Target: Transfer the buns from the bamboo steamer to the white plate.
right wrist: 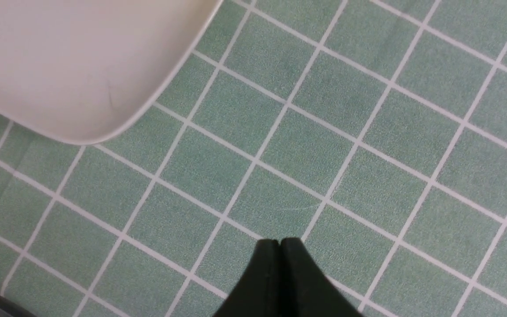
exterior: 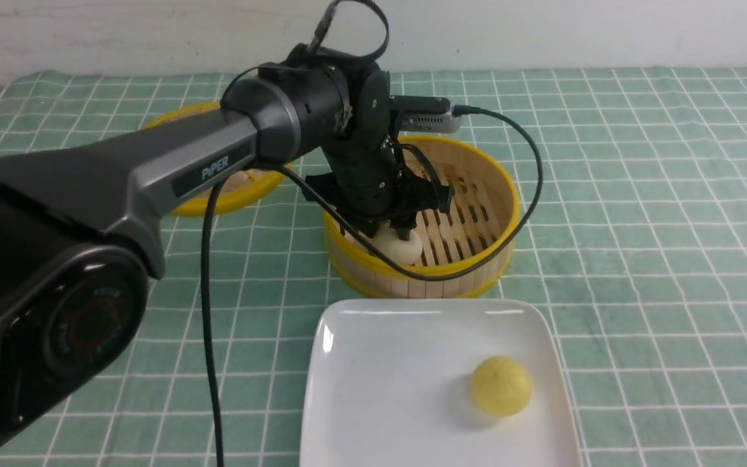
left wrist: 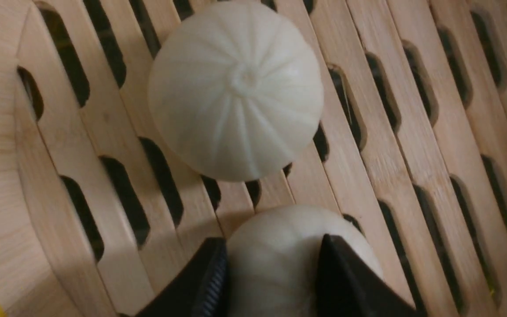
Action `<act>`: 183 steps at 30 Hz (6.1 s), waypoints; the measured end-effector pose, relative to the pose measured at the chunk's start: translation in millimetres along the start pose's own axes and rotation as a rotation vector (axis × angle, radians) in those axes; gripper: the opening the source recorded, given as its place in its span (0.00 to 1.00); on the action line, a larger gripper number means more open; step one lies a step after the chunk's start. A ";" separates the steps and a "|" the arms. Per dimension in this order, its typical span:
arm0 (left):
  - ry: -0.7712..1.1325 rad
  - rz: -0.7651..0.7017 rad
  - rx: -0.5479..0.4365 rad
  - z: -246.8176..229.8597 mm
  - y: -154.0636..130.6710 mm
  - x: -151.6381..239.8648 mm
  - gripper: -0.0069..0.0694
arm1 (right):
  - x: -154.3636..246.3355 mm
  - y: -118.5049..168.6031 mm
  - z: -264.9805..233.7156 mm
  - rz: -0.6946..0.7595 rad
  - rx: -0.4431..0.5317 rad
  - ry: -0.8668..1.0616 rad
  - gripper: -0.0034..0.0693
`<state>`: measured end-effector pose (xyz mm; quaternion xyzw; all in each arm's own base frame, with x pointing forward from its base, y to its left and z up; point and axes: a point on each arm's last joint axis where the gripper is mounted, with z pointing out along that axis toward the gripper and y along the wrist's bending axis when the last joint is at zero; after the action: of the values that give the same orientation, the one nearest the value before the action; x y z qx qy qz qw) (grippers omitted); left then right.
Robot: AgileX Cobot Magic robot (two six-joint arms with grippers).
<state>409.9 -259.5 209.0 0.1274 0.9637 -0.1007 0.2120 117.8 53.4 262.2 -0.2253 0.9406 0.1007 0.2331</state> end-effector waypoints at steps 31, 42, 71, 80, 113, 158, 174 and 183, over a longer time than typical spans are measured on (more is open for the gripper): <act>0.331 0.172 0.051 -48.0 -59.7 106.9 0.17 | -0.5 0.5 0.0 0.005 -0.005 -0.006 0.08; 0.309 0.133 -0.008 -33.1 -58.0 102.9 0.50 | -0.6 0.7 0.0 0.006 -0.007 -0.007 0.09; -0.120 -0.105 0.054 -69.3 14.4 -38.3 0.13 | -0.9 0.6 0.1 0.007 -0.007 -0.010 0.13; -0.138 -0.099 0.090 -15.4 16.7 -42.3 0.48 | -1.1 1.5 0.0 0.014 -0.017 -0.013 0.15; -0.247 0.041 0.145 -224.4 4.8 -42.0 0.13 | -2.3 2.2 0.0 0.022 -0.024 -0.025 0.19; 0.026 0.124 0.198 -45.3 -40.0 119.9 0.24 | -4.4 3.7 -0.1 0.039 -0.041 -0.048 0.26; -0.060 0.184 0.175 -50.0 -39.3 110.3 0.64 | -3.7 4.3 -0.1 0.041 -0.048 -0.040 0.28; -0.098 0.173 0.181 -67.8 -43.6 96.8 0.65 | 2.3 11.7 -30.9 0.008 -0.061 -0.090 0.28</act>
<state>286.4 -264.3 233.5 0.2234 0.9245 -0.1749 0.2545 98.4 53.7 289.0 -0.2236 0.9266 0.1404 0.2677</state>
